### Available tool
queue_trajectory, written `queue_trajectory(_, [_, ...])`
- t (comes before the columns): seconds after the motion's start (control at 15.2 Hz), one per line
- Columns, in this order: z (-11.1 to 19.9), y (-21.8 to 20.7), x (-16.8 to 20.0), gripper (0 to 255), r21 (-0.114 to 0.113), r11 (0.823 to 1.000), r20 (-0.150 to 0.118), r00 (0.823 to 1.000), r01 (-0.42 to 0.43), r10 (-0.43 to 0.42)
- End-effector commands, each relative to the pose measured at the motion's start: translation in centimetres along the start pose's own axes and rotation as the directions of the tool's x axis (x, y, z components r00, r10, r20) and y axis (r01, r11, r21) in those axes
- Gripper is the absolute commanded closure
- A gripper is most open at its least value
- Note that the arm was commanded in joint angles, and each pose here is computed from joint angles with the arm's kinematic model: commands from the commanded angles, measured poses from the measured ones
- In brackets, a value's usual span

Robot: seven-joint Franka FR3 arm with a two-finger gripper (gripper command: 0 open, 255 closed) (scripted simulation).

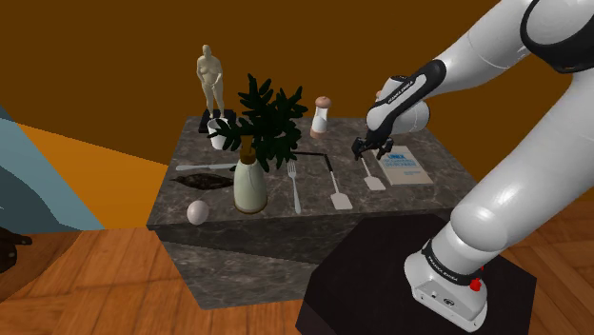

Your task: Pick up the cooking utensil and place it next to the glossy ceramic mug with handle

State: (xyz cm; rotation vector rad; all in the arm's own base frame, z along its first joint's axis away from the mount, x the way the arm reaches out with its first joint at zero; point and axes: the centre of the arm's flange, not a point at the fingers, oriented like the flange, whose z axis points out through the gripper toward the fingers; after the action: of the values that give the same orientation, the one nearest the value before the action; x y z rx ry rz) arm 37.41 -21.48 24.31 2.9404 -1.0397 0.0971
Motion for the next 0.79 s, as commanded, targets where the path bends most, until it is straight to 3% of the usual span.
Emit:
queue_trajectory(0.0, [0.98, -0.01, 0.0, 0, 0.0, 1.0, -0.001, 1.0, -0.001, 0.001])
queue_trajectory(0.59, [1.8, -0.01, 0.0, 0, 0.0, 1.0, -0.001, 1.0, -0.001, 0.001])
queue_trajectory(0.66, [1.8, -0.01, 0.0, 255, 0.0, 1.0, -0.001, 1.0, -0.001, 0.001])
queue_trajectory(0.73, [1.8, -0.01, 0.0, 255, 0.0, 1.0, -0.001, 1.0, -0.001, 0.001])
